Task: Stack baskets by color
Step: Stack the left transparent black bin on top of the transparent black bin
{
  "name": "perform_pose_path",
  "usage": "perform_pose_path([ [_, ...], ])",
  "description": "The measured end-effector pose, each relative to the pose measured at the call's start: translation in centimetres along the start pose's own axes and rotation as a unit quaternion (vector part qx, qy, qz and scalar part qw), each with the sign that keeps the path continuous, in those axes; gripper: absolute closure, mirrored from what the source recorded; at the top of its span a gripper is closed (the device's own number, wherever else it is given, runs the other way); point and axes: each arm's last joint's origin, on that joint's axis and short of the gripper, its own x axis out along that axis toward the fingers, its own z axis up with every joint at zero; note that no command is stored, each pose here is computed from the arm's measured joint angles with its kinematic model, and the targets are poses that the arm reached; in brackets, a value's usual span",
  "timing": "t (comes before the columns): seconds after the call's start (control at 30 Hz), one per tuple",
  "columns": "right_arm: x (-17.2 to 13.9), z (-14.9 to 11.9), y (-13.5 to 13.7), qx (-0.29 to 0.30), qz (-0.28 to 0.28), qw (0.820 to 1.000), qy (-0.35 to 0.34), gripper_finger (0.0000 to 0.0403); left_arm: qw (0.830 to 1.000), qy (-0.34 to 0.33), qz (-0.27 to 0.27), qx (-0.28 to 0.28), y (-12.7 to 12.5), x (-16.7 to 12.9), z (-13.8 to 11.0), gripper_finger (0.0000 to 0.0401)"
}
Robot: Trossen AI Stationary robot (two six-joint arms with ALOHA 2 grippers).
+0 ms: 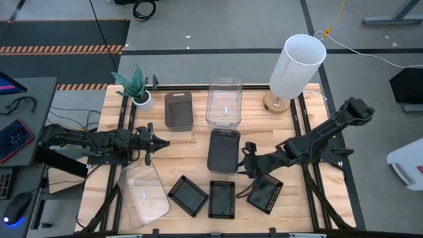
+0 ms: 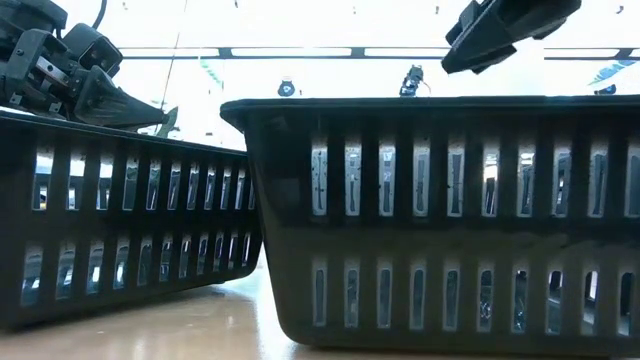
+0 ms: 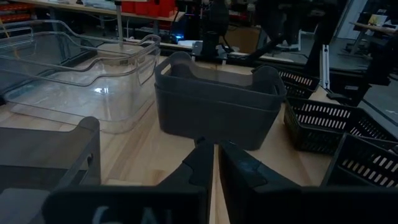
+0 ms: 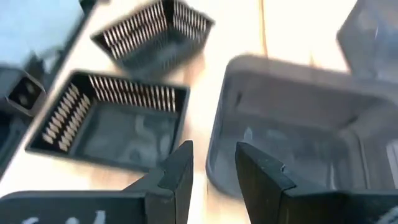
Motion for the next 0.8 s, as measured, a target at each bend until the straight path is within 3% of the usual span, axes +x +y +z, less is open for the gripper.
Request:
perform_pose_path([
  [0.13, -0.1, -1.8, -0.5, 0.008, 0.003, 0.998, -0.07, 0.0278, 1.0, 0.0, 0.0, 0.0, 0.0, 0.0, 0.0, 0.0365],
  [0.3, -1.1, -4.6, -1.4, 0.014, 0.026, 0.994, -0.106, 0.0279, 1.0, -0.012, -0.002, -0.009, 0.0, 0.0, 0.2, 0.0372],
  [0.43, -2.2, -7.1, -2.3, 0.038, 0.033, 0.985, -0.165, 0.0282, 0.994, -0.042, -0.01, -0.104, -0.1, 0.0, 0.8, 0.0373],
  [0.6, -2.7, -9.6, -3.2, 0.065, 0.047, 0.967, -0.243, 0.0286, 0.981, -0.056, -0.018, -0.184, -0.2, -0.1, 1.2, 0.037],
  [0.7, -2.7, -10.5, -3.4, 0.068, 0.048, 0.962, -0.26, 0.0288, 0.976, -0.04, -0.02, -0.215, -0.3, -0.2, 2.0, 0.0379],
  [0.8, -2.6, -11.0, -3.6, 0.067, 0.032, 0.962, -0.262, 0.0289, 0.978, -0.015, -0.018, -0.207, -0.7, -0.4, 4.3, 0.0392],
])
